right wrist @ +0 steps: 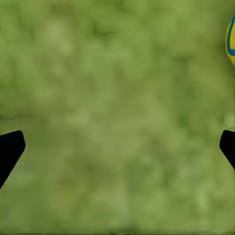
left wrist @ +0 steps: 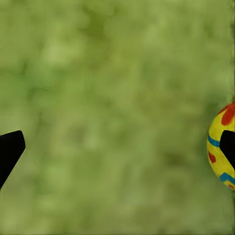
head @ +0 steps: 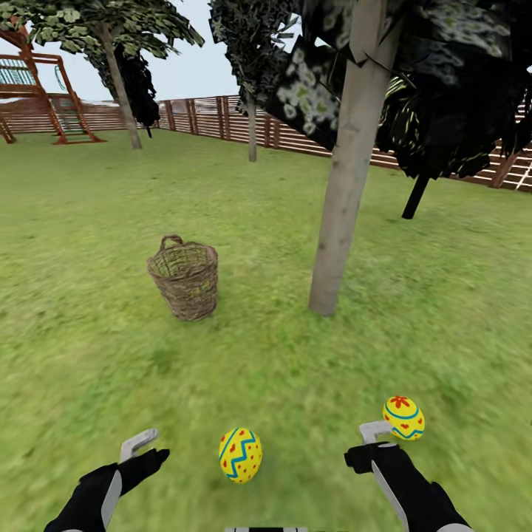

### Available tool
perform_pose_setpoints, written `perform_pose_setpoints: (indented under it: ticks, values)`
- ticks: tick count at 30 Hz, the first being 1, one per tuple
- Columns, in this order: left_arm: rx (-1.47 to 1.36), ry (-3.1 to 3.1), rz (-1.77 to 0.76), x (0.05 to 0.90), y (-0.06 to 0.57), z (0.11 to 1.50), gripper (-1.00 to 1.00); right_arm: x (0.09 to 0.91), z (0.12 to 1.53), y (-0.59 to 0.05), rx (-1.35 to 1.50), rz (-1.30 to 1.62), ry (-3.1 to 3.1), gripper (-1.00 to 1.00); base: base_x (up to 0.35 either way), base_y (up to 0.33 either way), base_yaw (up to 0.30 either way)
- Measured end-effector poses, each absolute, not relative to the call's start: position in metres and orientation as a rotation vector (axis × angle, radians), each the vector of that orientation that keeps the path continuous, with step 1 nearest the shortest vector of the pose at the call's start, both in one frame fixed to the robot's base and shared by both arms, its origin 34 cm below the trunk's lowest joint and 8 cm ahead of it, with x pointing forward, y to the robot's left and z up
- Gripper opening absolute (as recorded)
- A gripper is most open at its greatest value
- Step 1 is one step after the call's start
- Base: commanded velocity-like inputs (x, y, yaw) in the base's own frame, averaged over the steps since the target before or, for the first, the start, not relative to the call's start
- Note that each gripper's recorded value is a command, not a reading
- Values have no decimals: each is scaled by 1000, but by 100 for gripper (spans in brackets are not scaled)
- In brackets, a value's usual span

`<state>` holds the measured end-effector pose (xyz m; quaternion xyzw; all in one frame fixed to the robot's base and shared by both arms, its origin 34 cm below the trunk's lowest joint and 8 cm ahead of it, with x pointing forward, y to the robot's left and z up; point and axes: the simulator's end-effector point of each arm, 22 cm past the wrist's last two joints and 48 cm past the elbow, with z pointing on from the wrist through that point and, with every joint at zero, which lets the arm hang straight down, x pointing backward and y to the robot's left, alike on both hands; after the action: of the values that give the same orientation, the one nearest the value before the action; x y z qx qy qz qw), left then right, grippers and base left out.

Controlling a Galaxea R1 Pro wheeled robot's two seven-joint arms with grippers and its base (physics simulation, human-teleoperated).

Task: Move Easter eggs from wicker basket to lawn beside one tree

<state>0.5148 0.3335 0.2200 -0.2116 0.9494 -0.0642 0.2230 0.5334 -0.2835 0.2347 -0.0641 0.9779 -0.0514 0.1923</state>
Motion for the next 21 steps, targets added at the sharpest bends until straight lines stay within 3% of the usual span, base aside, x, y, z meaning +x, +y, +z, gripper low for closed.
perform_pose_setpoints:
  ticks: [21]
  values:
    - [-556,2535,-227,539,327,265,100,557,282,-285,-164,-151,2650,100,-60,289,-295]
